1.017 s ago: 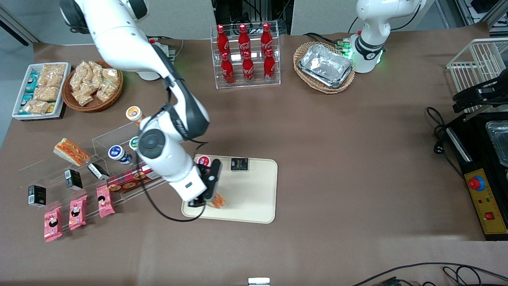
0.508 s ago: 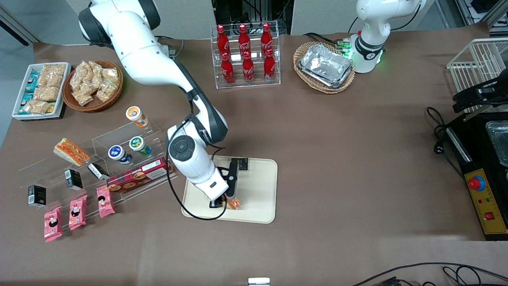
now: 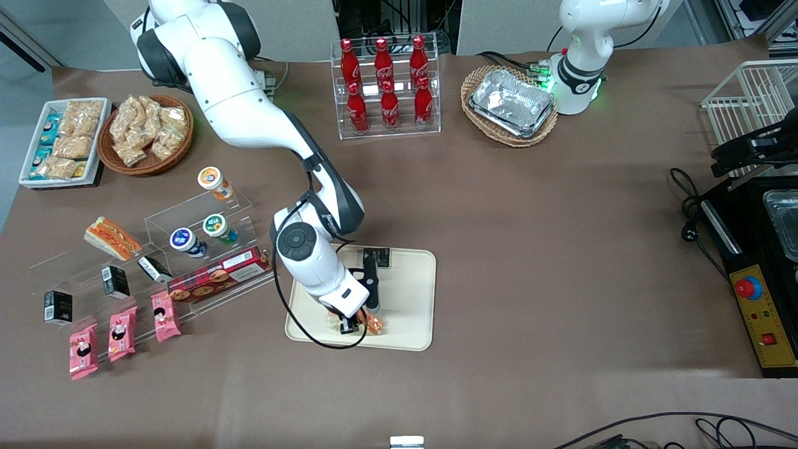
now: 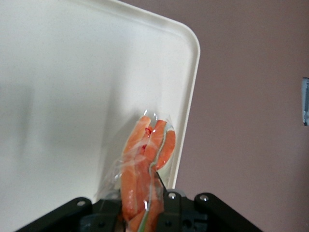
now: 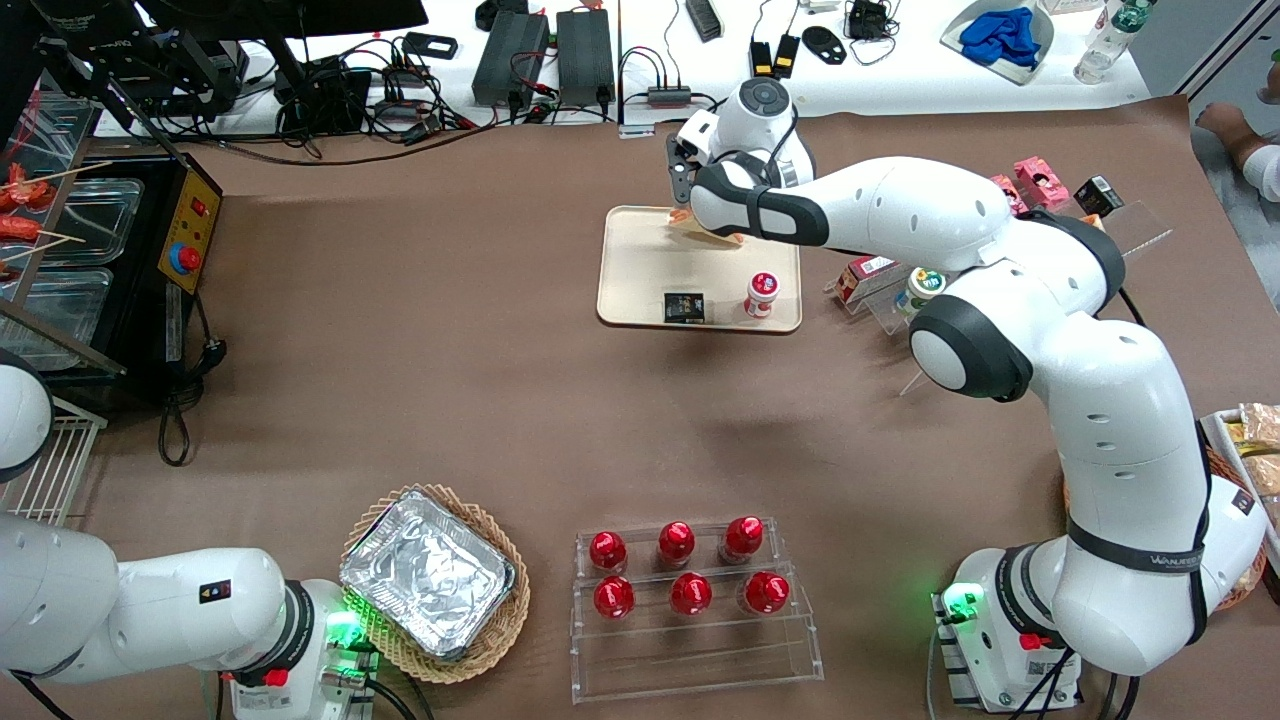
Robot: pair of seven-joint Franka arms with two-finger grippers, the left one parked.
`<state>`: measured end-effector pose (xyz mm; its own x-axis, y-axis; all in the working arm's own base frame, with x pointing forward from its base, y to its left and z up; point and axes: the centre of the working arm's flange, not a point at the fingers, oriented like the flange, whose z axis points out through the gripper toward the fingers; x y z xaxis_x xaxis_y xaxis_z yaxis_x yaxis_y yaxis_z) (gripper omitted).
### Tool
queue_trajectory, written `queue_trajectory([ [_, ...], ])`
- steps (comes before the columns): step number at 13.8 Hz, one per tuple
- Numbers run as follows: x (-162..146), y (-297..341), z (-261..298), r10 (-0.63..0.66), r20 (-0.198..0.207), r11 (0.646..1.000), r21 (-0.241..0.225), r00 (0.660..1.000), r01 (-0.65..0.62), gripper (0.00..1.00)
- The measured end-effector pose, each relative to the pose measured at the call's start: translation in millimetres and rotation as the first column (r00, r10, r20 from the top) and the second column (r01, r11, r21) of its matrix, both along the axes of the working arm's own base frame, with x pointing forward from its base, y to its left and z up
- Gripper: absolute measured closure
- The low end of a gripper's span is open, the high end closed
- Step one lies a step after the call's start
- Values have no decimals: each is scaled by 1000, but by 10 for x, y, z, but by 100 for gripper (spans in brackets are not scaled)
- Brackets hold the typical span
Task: Place sandwich on tray
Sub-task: 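Lower the sandwich onto the tray and open the right gripper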
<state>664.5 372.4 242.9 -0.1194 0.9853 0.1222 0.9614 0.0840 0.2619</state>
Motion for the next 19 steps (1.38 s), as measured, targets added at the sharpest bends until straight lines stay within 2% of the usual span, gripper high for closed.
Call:
queue_trajectory([
  [4,-24,61,-178,11,18,1000,0,1000,-11,75],
  [7,-17,76,-178,13,20,1000,1,1000,-13,48],
  [10,5,92,-126,14,30,1000,6,999,-14,15],
  [12,37,100,-36,13,45,1000,13,999,-13,0],
  [16,78,74,219,8,49,1000,20,999,-9,0],
  [19,70,67,446,8,33,1000,20,999,-8,0],
])
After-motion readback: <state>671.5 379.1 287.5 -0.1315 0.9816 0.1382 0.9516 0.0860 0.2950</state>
